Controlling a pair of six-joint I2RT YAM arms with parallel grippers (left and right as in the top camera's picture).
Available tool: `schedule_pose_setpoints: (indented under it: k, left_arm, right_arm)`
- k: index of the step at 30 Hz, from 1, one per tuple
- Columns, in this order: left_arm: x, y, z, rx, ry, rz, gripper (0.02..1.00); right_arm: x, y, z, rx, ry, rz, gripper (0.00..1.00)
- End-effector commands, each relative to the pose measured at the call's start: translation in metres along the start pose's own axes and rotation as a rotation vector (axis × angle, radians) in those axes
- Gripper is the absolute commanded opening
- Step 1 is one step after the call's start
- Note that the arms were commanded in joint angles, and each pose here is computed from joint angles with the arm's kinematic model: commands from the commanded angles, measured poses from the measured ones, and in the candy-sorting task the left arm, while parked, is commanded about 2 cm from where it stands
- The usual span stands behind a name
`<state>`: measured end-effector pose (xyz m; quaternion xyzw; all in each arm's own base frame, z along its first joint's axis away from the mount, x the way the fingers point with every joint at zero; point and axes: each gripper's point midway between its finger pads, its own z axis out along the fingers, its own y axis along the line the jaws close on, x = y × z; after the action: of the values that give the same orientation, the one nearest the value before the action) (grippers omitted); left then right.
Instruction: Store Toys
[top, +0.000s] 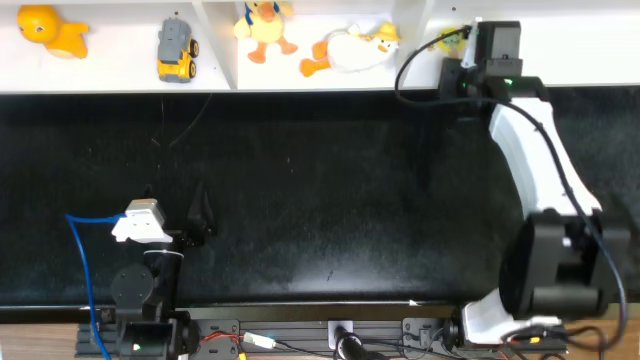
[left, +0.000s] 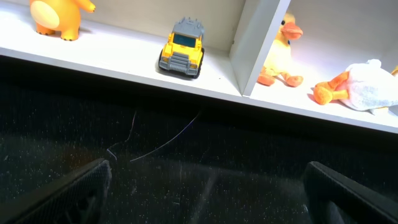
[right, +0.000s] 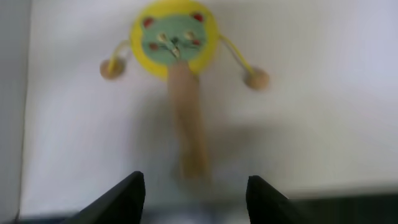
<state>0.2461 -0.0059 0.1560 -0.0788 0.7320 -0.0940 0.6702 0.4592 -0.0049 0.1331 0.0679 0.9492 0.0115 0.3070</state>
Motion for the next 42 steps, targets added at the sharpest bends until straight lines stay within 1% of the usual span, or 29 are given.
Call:
schedule_pose_setpoints:
  k: [1, 2, 3, 4, 5, 10, 13, 15, 17, 20, 22, 24, 28, 32, 34, 37, 42]
  left_arm:
    - [0.0, -0.003, -0.001, 0.019, -0.005, 0.008, 0.998]
    - [0.0, -0.003, -0.001, 0.018, -0.005, 0.008, 0.998]
    - [0.0, -0.003, -0.001, 0.018, -0.005, 0.008, 0.998]
    - [0.0, -0.003, -0.001, 0.018, -0.005, 0.008, 0.996]
    - [0.0, -0.003, -0.001, 0.019, -0.005, 0.008, 0.998]
    - [0.0, -0.003, -0.001, 0.018, -0.005, 0.008, 0.998]
    - [0.0, -0.003, -0.001, 0.019, -0.005, 0.008, 0.998]
    - [0.0, -0.003, -0.001, 0.018, -0.005, 0.008, 0.998]
    - [0.0, -0.003, -0.001, 0.018, -0.005, 0.008, 0.998]
    - [0.0, -0.003, -0.001, 0.019, -0.005, 0.008, 0.998]
    - [0.0, -0.003, -0.001, 0.018, -0.005, 0.008, 0.996]
    - [0.0, -0.003, -0.001, 0.019, -0.005, 0.008, 0.998]
    - [0.0, -0.003, -0.001, 0.018, -0.005, 0.008, 0.998]
    - [0.0, -0.003, -0.001, 0.019, -0.005, 0.008, 0.998]
    - [0.0, -0.003, -0.001, 0.018, -0.005, 0.008, 0.998]
    - [0.0, -0.003, -0.001, 0.018, -0.005, 0.008, 0.998]
    - [0.0, -0.003, -0.001, 0.018, -0.005, 0.008, 0.998]
  right_arm:
    - [-0.013, -0.026, -0.077, 0.14, -0.107, 0.184, 0.614]
    - [-0.006, -0.034, -0.092, 0.176, -0.102, 0.233, 0.654]
    - [0.0, -0.041, -0.107, 0.204, -0.1, 0.285, 0.763]
    - [0.007, -0.047, -0.119, 0.222, -0.097, 0.329, 0.912]
    - [0.013, -0.053, -0.131, 0.239, -0.094, 0.375, 0.998]
    - [0.047, -0.094, -0.181, 0.328, -0.082, 0.618, 0.998]
    - [0.067, -0.122, -0.196, 0.397, -0.06, 0.734, 0.998]
    - [0.08, -0.14, -0.201, 0.447, -0.035, 0.817, 0.998]
    - [0.093, -0.157, -0.201, 0.492, -0.013, 0.915, 0.998]
    - [0.107, -0.18, -0.195, 0.516, 0.018, 1.044, 0.996]
    - [0.116, -0.194, -0.19, 0.541, 0.042, 1.1, 0.998]
    - [0.127, -0.21, -0.182, 0.578, 0.077, 1.148, 0.998]
    - [0.147, -0.23, -0.157, 0.619, 0.159, 1.198, 0.998]
    - [0.159, -0.238, -0.128, 0.637, 0.242, 1.207, 0.998]
    - [0.163, -0.241, -0.115, 0.646, 0.266, 1.224, 0.998]
    - [0.168, -0.245, -0.098, 0.652, 0.298, 1.227, 0.998]
    - [0.175, -0.25, -0.079, 0.662, 0.333, 1.224, 0.998]
